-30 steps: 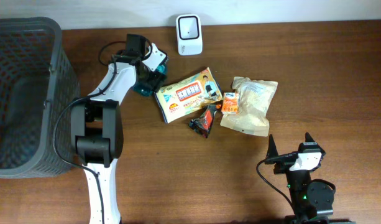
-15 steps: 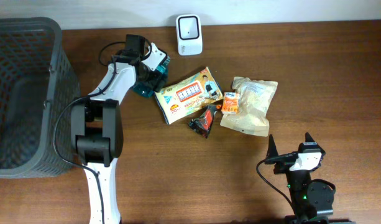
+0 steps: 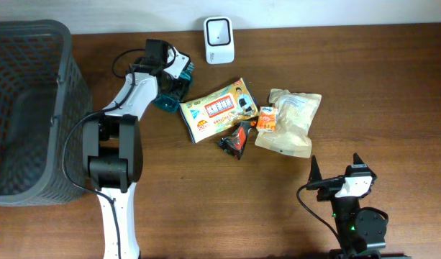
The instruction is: Scan the item barcode
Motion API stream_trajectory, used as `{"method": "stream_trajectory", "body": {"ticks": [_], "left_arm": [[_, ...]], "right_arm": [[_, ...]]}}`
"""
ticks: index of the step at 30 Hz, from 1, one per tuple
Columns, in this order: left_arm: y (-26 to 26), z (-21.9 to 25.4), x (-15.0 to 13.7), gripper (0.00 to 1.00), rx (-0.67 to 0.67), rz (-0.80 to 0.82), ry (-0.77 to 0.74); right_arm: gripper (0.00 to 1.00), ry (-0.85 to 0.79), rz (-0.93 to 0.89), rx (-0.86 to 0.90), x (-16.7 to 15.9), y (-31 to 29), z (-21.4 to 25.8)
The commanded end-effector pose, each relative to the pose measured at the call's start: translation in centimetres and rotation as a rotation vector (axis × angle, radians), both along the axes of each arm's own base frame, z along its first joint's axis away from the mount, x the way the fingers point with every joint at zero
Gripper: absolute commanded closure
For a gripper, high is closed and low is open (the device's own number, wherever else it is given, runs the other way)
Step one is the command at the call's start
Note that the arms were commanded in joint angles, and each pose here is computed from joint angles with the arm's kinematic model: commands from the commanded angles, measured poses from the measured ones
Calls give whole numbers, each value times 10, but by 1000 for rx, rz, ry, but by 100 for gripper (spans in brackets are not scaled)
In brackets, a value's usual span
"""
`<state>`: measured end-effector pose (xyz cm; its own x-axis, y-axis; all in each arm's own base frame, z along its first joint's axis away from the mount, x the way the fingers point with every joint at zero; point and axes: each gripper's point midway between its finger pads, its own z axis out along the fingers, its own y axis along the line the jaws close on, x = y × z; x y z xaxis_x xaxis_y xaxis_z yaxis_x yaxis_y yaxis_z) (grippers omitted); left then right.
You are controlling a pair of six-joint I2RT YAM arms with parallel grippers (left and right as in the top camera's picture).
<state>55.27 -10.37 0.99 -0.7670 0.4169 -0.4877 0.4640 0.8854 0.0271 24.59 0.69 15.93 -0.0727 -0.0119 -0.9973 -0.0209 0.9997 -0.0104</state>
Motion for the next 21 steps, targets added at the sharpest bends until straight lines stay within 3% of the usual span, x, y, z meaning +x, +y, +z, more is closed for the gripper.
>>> {"method": "stream_trajectory", "body": {"ticks": [1, 5, 15, 21], "left_arm": [[4, 3, 2, 37, -31, 83, 9], [2, 37, 7, 41, -72, 129, -41], [5, 106, 5, 40, -176, 265, -102], [12, 160, -14, 39, -200, 292, -136]], "right_arm": [[1, 6, 5, -6, 0, 1, -4], [2, 6, 5, -6, 0, 1, -4], [1, 6, 5, -6, 0, 1, -4], [1, 6, 5, -6, 0, 1, -4]]}}
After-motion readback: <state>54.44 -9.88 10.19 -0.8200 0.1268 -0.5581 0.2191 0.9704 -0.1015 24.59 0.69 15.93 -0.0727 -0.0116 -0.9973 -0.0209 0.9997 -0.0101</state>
